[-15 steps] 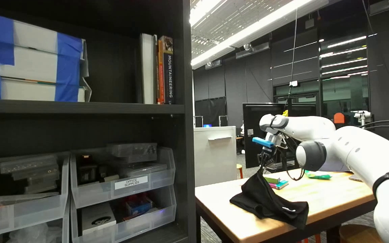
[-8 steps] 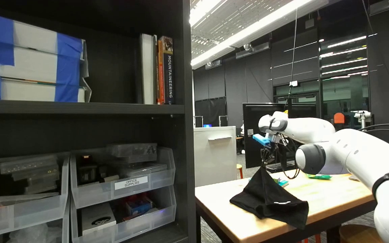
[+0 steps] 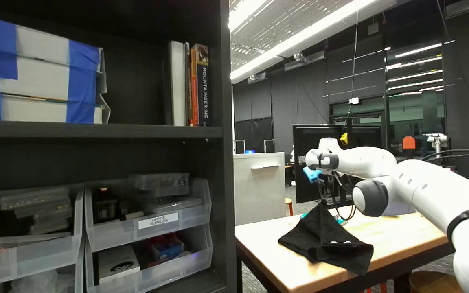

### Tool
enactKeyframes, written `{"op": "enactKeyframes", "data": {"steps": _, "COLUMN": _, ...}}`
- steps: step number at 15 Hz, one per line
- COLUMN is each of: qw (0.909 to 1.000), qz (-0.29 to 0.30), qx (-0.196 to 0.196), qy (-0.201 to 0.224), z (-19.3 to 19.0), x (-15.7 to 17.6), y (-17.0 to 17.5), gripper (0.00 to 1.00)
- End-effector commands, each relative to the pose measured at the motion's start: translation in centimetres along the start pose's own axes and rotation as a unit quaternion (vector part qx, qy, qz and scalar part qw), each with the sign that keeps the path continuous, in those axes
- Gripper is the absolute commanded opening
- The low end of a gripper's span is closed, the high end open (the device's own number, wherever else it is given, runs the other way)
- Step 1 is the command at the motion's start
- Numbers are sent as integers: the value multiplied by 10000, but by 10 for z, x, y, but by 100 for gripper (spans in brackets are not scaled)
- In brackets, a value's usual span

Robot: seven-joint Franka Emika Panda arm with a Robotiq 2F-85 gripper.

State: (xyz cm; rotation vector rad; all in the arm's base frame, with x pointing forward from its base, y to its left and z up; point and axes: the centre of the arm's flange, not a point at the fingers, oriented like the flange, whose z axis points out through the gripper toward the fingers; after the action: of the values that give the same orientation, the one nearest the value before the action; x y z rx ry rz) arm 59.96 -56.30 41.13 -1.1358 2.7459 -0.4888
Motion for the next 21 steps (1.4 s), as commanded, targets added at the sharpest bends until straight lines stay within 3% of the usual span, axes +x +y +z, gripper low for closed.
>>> {"op": "enactKeyframes", "data": {"steps": 1, "qw": 9993, "qz": 210, "qx": -301, "qy": 86, "z": 27, "x": -11, "y": -35, "gripper": 0}}
{"op": "enactKeyframes", "data": {"steps": 3, "qw": 9977, "qz": 189, "qx": -644, "qy": -55, "z": 49, "x": -17, "y": -33, "gripper": 0}}
{"op": "enactKeyframes", "data": {"steps": 4, "qw": 9967, "qz": 207, "qx": -785, "qy": -73, "z": 61, "x": -19, "y": -30, "gripper": 26}}
{"op": "enactKeyframes", "data": {"steps": 6, "qw": 9943, "qz": 196, "qx": -1040, "qy": -99, "z": 80, "x": -25, "y": -26, "gripper": 32}}
{"op": "enactKeyframes", "data": {"steps": 11, "qw": 9893, "qz": 2, "qx": -1449, "qy": -163, "z": 96, "x": -42, "y": 0, "gripper": 62}}
{"op": "enactKeyframes", "data": {"steps": 12, "qw": 9904, "qz": 26, "qx": -1378, "qy": -91, "z": 89, "x": -30, "y": 47, "gripper": 45}}
{"op": "enactKeyframes", "data": {"steps": 15, "qw": 9899, "qz": -26, "qx": -1415, "qy": -110, "z": 89, "x": -38, "y": 49, "gripper": 63}}
{"op": "enactKeyframes", "data": {"steps": 21, "qw": 9899, "qz": -23, "qx": -1411, "qy": -110, "z": 89, "x": -37, "y": 49, "gripper": 63}}
